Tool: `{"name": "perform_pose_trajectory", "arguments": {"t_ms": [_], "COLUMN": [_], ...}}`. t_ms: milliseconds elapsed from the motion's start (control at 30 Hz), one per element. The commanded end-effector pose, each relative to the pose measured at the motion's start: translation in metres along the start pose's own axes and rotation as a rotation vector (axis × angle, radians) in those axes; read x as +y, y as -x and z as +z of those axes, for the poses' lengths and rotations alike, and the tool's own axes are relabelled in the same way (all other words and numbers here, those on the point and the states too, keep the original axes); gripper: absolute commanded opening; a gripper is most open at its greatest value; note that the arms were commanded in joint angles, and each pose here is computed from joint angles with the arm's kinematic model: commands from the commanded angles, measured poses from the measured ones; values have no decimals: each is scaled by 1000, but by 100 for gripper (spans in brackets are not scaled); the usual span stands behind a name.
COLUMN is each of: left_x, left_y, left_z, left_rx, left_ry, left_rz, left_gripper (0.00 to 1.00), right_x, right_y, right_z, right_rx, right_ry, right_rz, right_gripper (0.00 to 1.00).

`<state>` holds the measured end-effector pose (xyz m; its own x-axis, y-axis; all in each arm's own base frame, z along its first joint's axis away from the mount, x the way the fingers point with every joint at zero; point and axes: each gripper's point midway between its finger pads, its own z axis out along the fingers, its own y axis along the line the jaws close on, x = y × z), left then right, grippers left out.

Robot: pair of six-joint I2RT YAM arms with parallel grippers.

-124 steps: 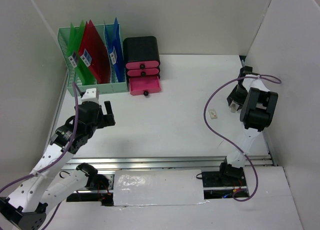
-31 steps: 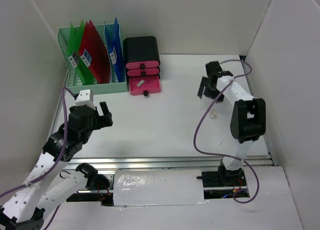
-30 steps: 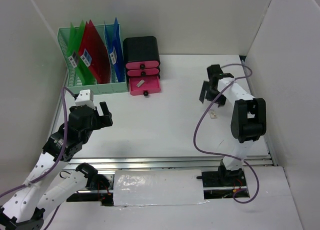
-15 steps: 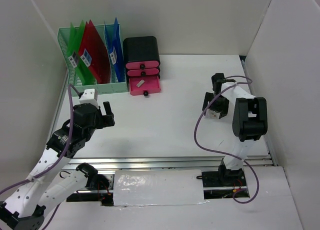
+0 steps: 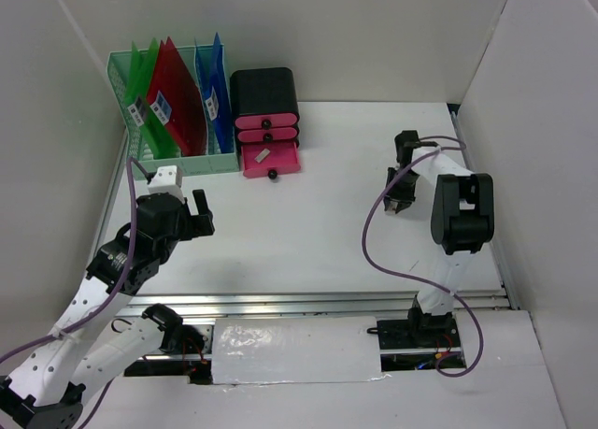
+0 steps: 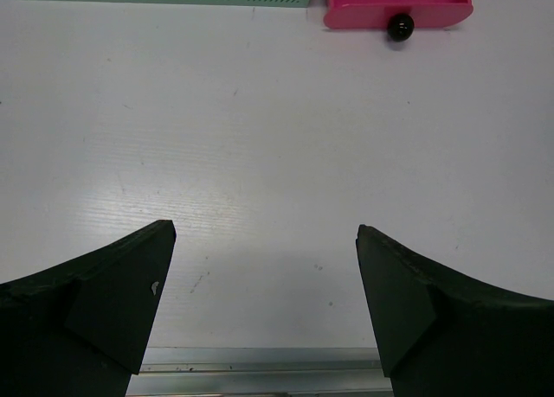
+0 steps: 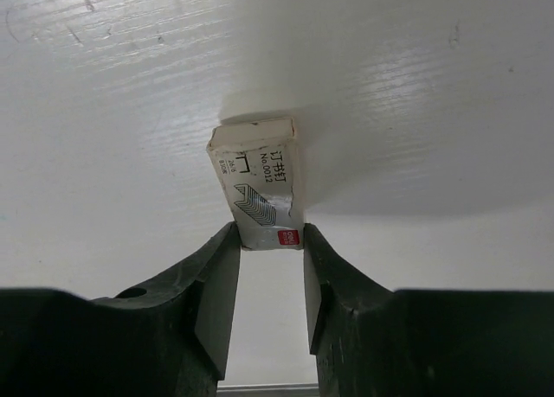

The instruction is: Organize the desk

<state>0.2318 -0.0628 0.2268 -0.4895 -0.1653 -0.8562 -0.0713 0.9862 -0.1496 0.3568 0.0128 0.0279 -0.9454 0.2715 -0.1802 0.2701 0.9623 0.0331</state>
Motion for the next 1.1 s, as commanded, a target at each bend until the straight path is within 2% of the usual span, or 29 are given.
{"name": "perform_pose_trajectory", "arguments": {"t_ms": [0,100,133,300,400,433,467,500,533,600,633,700,733,767,800,833,867,900,933,1067], "left_x": [-2,-2,-3,-3,-2,-2,-2,-2,-2,-2,-2,-3,-2,-2,-2,-1,0,2,3,3], "left_y": [8,9,9,9,8,9,8,8,8,8,8,8,8,8,7,7,8,8,7,6], "left_z": [-1,0,0,0,0,0,1,1,1,1,1,1,2,2,2,2,2,2,2,2], "left_rx": [-38,-39,-38,-38,-37,-38,-36,-36,-36,-36,-34,-33,-29,-29,-26,-29,-29,-33,-34,-32], "left_ry": [-10,-9,-10,-10,-7,-7,-5,-3,-3,-4,-5,-7,-2,-2,1,7,12,21,25,27], "left_rz": [-2,-2,-2,-2,-2,-1,-1,-1,-2,0,1,2,4,3,6,4,1,-3,-3,-6], "left_gripper": [100,100,100,99,100,100,100,100,99,100,100,100,99,100,100,100,99,99,100,100], "right_x": [13,4,1,4,8,12,15,22,39,69,114,170,212,248,282,300,319,340,345,374], "right_y": [8,13,10,9,15,16,17,24,22,29,28,26,31,17,26,28,24,36,46,59], "right_z": [-1,2,8,16,14,13,11,2,-3,-28,-42,-72,-93,-103,-121,-129,-119,-134,-113,-111], "right_rx": [-6,-14,10,29,16,9,-1,-45,-70,-158,-212,-283,-338,-334,-372,-372,-357,-366,-376,-368], "right_ry": [55,-5,-21,-16,-3,2,6,26,45,105,192,347,500,592,715,770,778,847,794,829], "right_rz": [-21,-2,-6,-9,-12,-18,-20,-21,-51,-81,-147,-167,-182,-191,-93,-40,24,139,226,492], "right_gripper": [24,56,60,61,50,37,30,15,11,9,9,12,13,11,10,10,8,9,10,12]}}
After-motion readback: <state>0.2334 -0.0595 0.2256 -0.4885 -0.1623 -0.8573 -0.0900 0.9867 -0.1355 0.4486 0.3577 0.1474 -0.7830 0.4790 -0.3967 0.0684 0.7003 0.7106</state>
